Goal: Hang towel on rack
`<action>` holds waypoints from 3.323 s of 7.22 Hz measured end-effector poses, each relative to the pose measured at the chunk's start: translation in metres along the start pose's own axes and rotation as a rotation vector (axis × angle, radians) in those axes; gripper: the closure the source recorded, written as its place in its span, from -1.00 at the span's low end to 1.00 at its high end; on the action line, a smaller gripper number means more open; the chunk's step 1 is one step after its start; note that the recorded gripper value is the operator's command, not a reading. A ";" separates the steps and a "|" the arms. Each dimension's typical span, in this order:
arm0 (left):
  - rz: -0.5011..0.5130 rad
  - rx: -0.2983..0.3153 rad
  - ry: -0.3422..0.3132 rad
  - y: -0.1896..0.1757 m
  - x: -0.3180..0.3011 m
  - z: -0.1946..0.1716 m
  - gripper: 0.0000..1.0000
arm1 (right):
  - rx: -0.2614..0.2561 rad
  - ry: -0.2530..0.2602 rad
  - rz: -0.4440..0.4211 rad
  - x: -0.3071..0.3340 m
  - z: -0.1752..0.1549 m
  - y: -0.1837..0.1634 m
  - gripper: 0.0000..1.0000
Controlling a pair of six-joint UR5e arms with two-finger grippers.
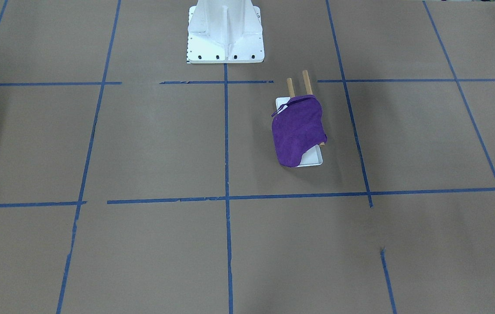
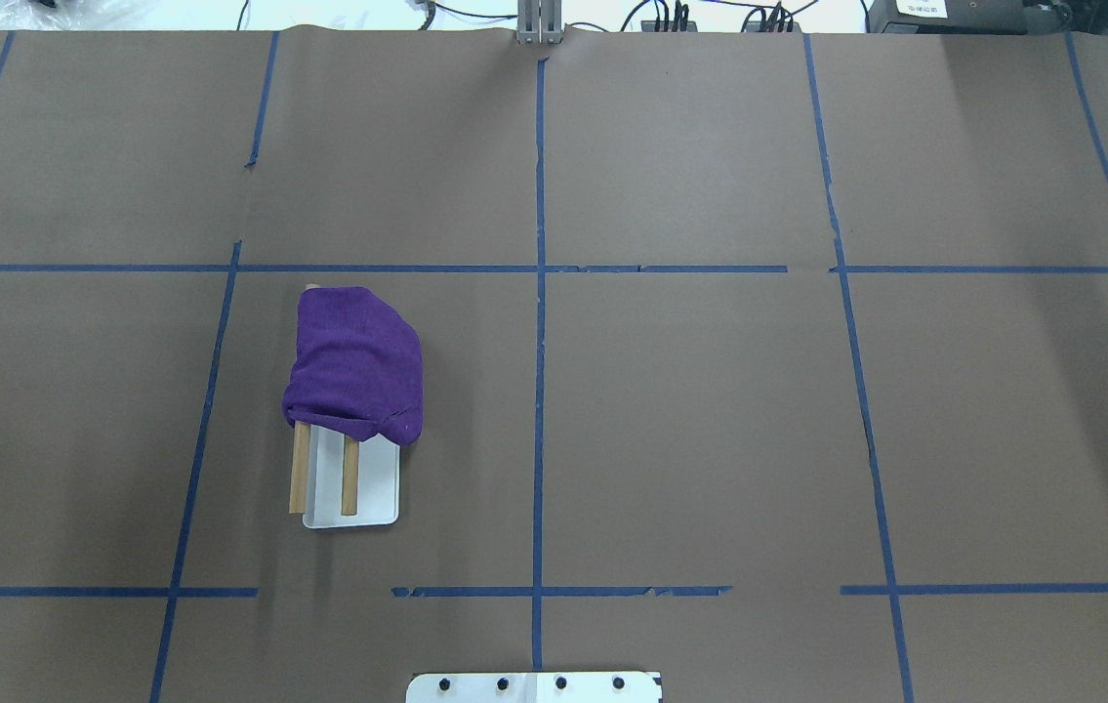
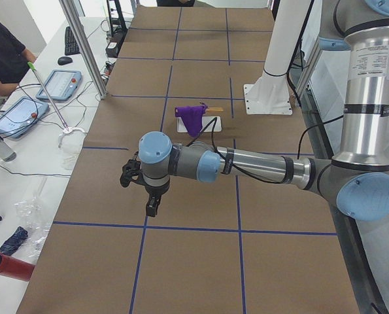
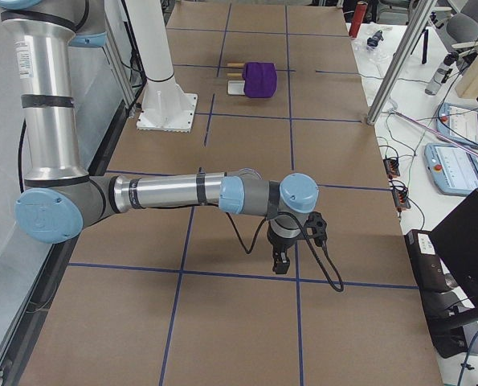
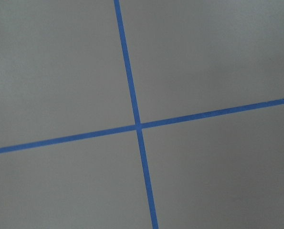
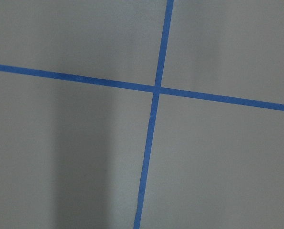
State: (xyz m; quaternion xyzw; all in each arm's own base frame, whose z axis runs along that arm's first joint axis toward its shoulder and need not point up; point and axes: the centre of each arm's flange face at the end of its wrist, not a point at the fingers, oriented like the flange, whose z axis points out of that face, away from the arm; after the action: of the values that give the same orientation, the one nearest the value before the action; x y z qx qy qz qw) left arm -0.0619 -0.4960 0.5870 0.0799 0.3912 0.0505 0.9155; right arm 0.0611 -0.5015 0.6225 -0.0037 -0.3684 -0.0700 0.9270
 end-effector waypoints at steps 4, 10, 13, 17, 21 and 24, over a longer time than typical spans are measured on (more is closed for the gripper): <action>0.003 0.005 0.006 0.008 0.003 -0.003 -1.00 | 0.006 0.011 0.007 -0.002 -0.003 0.010 -1.00; -0.057 0.006 0.007 0.026 0.010 -0.009 -1.00 | -0.012 0.016 0.036 0.004 0.008 0.040 -1.00; -0.143 -0.009 0.008 0.027 0.009 -0.003 -1.00 | 0.007 0.016 0.033 -0.007 -0.002 0.045 -1.00; -0.163 -0.079 0.004 0.034 0.023 0.014 -1.00 | 0.005 0.010 0.036 -0.007 0.000 0.049 -1.00; -0.169 -0.089 0.010 0.038 0.024 0.019 -1.00 | 0.009 0.009 0.031 -0.008 0.000 0.050 -1.00; -0.161 -0.079 0.009 0.031 0.029 0.013 -1.00 | 0.016 0.010 0.025 -0.010 -0.003 0.049 -1.00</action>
State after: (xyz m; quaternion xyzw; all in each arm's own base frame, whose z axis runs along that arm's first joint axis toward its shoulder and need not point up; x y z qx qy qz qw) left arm -0.0337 -0.4630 0.5814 0.0119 0.3982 -0.0075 0.9172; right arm 0.0622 -0.4515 0.6157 -0.0004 -0.3644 -0.0557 0.9296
